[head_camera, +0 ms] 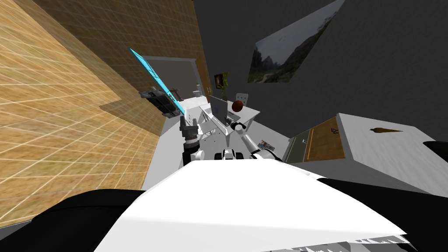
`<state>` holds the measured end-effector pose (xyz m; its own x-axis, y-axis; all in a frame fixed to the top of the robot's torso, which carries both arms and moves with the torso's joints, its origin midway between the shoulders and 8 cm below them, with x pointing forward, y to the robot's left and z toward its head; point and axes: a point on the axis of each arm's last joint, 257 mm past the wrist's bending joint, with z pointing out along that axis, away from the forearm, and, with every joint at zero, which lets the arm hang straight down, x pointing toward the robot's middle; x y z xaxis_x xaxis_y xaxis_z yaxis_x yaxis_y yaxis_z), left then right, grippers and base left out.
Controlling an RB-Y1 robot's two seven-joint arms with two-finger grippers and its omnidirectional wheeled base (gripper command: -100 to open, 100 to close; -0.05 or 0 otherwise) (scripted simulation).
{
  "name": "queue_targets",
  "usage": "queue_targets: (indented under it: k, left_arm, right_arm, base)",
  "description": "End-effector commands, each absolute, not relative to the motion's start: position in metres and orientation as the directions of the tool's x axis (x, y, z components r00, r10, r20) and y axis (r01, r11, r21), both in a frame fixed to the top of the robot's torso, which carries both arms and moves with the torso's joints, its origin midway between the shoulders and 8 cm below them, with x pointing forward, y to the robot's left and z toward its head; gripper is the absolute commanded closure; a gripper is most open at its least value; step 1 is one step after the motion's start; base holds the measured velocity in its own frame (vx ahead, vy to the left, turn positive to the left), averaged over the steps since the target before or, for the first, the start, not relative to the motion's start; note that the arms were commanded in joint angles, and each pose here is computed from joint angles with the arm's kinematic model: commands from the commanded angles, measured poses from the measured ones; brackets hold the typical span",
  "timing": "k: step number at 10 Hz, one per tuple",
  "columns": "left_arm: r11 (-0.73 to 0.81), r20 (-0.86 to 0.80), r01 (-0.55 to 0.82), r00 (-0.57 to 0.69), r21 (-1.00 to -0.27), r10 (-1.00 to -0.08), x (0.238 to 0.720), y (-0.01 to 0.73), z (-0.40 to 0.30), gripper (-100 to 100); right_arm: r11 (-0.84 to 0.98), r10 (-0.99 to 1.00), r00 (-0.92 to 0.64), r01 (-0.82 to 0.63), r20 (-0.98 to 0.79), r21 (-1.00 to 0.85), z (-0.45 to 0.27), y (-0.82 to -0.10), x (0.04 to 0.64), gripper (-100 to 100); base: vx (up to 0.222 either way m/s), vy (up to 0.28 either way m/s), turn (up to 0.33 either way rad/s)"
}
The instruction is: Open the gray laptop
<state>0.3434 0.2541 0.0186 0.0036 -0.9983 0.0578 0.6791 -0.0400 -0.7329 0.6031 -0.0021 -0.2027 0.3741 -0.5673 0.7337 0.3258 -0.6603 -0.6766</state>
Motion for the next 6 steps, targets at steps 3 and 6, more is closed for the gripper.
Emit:
queue_targets:
  k: [3, 6]
  left_arm:
    - [-0.040, 0.058, 0.679, 0.004, -0.733, -0.998, 0.3434, 0.2542, 0.0186, 0]
    - [-0.040, 0.058, 0.679, 0.004, -0.733, -0.998, 0.3434, 0.2541, 0.0186, 0]
  right_arm:
    - [-0.541, -0.659, 0.468, 0.248, 0.589, -0.803, -0.2111, -0.0036, 0.6060, 100]
    - [-0.487, -0.689, 0.501, 0.215, 0.523, -0.847, -0.2120, -0.0029, 0.6070, 100]
  base:
    - [0.029, -0.016, -0.061]
    - [0.025, -0.014, -0.051]
